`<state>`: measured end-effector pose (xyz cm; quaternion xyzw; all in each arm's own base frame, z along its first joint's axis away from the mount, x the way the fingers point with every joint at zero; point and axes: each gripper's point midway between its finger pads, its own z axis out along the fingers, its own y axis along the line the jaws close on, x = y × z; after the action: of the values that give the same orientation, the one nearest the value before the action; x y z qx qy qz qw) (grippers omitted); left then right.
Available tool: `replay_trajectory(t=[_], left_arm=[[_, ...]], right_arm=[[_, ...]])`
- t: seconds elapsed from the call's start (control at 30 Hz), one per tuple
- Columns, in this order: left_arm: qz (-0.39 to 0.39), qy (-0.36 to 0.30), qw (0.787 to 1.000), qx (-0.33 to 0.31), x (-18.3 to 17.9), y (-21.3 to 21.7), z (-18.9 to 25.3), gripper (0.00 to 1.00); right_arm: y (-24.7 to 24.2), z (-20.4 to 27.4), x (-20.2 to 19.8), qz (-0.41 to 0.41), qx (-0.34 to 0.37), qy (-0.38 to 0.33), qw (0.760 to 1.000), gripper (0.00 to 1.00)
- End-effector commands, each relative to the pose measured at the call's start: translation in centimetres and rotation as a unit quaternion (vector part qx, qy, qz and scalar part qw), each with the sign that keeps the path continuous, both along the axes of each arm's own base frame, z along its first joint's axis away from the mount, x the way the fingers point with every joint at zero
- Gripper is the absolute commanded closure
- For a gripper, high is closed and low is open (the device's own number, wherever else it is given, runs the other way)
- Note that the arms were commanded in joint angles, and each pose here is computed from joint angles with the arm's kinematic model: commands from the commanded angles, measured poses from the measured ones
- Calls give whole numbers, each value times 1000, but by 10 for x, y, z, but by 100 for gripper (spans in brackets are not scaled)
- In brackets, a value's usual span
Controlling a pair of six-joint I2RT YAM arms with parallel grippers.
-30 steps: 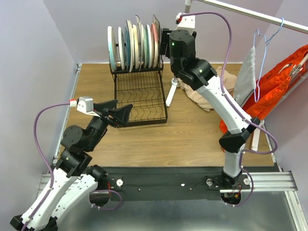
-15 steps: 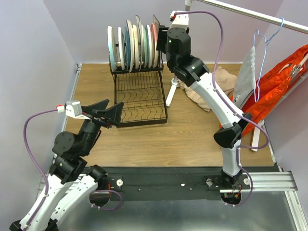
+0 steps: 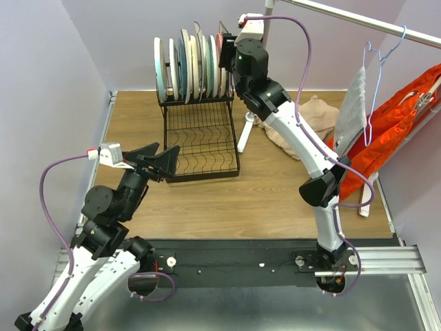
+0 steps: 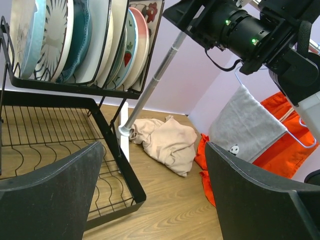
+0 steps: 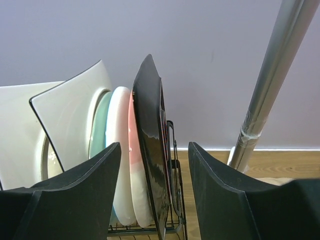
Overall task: Unload the plates from the dish rack
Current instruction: Unload the plate from the dish rack.
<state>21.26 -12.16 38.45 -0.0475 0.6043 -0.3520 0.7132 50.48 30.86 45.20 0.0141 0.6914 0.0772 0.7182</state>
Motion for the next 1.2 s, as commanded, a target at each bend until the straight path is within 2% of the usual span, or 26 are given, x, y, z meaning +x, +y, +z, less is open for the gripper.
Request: replay_trajectory(t=[0.0,0.1,0.13,0.2,0.23,0.27,0.3,0.33,0.37,0.4,0.43,0.47,0.5,0.53,0.57,0.6,0.63,0.73,0.8,0.87,0.9,0.97,1.03,1.17], left_arm=[[10,-7,1000,5,6,1,3,8],[19,-1,1000,21,12,0,6,9],[26,-10,999,20,11,3,20,10],[41,13,998,43,23,2,20,11],[48,1,998,46,23,5,40,11],[52,21,996,66,34,0,35,11],[60,25,995,71,38,1,39,11],[64,14,995,69,38,3,56,11],[68,26,993,94,48,-2,51,11],[69,28,992,101,51,-3,55,11],[70,19,992,102,50,-3,72,11],[68,25,990,122,61,-9,70,11],[60,22,989,131,63,-13,75,11],[60,14,990,130,63,-13,89,12],[63,21,988,137,73,-16,88,16],[67,21,988,139,76,-14,93,17],[70,14,988,134,77,-11,106,18],[55,13,989,135,88,-12,112,18],[19,7,989,143,98,-16,111,18],[10,31,988,148,117,-13,100,18],[-5,40,988,152,122,-12,96,18],[13,75,986,150,147,12,82,20],[-17,78,985,152,155,17,73,20],[-24,92,987,132,185,50,56,19]], right_arm=[[6,10,6,17,12,-21,1000,36],[3,13,0,21,11,-19,1000,35],[-4,28,-9,24,20,-29,999,35],[-10,29,-18,28,20,-22,999,34],[-13,28,-23,31,32,-16,999,34],[-26,52,-44,37,51,-29,998,33],[-24,25,-47,47,39,1,998,32],[-20,22,-57,74,56,11,996,32],[-33,46,-83,93,78,-4,993,31],[-28,13,-87,109,65,30,991,31],[-25,14,-102,142,79,36,986,30],[-23,6,-114,164,79,46,982,29],[-35,22,-135,180,91,34,979,28],[-30,-2,-144,201,88,60,974,27],[-32,-5,-153,212,94,65,971,26],[-42,7,-171,224,109,54,967,25],[-37,-13,-180,245,107,78,961,22],[-46,-10,-214,285,125,81,947,17],[-48,-28,-225,295,123,103,942,15],[-53,-28,-244,315,135,103,934,2],[-54,-40,-247,316,134,115,932,0],[-61,-43,-256,317,143,115,930,0],[-61,-57,-261,324,136,127,928,0],[-56,-78,-272,352,118,145,917,0]])
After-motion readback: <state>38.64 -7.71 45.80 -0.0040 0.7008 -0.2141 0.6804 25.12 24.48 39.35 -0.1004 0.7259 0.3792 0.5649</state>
